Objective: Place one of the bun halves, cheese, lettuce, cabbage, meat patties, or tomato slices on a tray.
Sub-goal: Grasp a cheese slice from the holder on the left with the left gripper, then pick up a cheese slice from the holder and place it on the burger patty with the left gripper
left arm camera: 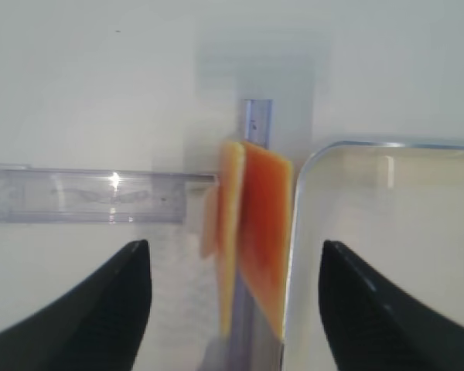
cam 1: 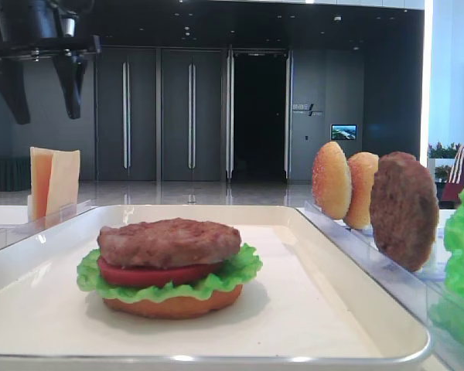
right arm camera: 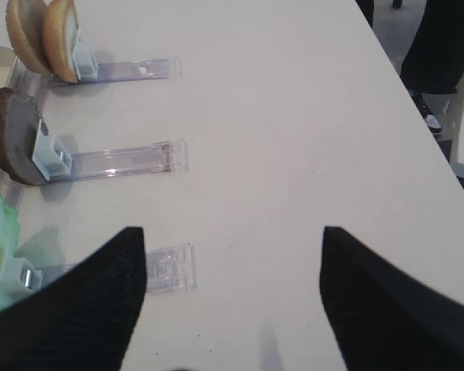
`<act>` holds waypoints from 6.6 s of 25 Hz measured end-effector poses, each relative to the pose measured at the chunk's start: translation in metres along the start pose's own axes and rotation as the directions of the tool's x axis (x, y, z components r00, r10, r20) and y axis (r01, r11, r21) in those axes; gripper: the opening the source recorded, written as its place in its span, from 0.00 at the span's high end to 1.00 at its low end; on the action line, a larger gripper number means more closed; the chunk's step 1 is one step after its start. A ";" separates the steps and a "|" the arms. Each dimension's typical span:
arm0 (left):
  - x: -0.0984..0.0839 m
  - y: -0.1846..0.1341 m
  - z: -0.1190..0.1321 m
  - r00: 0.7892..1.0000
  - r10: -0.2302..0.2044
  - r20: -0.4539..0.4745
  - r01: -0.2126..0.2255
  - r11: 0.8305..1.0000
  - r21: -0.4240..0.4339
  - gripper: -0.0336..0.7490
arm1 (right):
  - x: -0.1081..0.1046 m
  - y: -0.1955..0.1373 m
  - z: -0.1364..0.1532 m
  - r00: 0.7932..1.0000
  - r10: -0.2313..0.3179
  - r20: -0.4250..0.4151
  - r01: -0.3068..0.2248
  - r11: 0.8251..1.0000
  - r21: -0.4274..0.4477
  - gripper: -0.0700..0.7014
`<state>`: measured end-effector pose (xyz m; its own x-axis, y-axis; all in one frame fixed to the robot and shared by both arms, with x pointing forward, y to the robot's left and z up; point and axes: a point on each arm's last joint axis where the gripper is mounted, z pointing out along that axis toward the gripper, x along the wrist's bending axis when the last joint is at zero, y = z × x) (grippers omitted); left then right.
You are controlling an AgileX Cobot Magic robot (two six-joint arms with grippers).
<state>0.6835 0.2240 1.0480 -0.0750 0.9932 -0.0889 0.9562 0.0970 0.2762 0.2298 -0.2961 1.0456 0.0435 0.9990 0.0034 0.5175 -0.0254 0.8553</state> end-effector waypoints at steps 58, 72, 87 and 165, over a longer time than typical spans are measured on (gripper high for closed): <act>-0.048 -0.016 0.055 0.993 0.094 -0.077 -0.087 0.992 0.095 0.66 | 0.000 0.000 0.000 1.000 0.000 0.000 0.000 1.000 0.000 0.28; -0.054 -0.019 0.055 0.988 0.143 -0.051 -0.137 0.985 0.104 0.94 | 0.000 0.000 0.000 1.000 0.000 0.000 0.000 1.000 0.000 0.28; -0.072 -0.027 -0.014 0.976 0.150 0.160 -0.154 0.988 0.016 0.94 | 0.000 0.000 0.000 1.000 0.000 0.000 0.000 1.000 0.000 0.29; -0.046 -0.226 0.032 0.633 0.290 0.717 -0.340 0.937 -0.079 0.94 | 0.000 0.000 0.000 1.000 0.000 0.000 0.000 1.000 0.000 0.29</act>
<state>0.4801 0.1546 0.9588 0.4331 0.6110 -0.6627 0.8992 -0.2420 0.3645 0.2298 -0.2961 1.0456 0.0435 0.9990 0.0034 0.5175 -0.0254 0.8553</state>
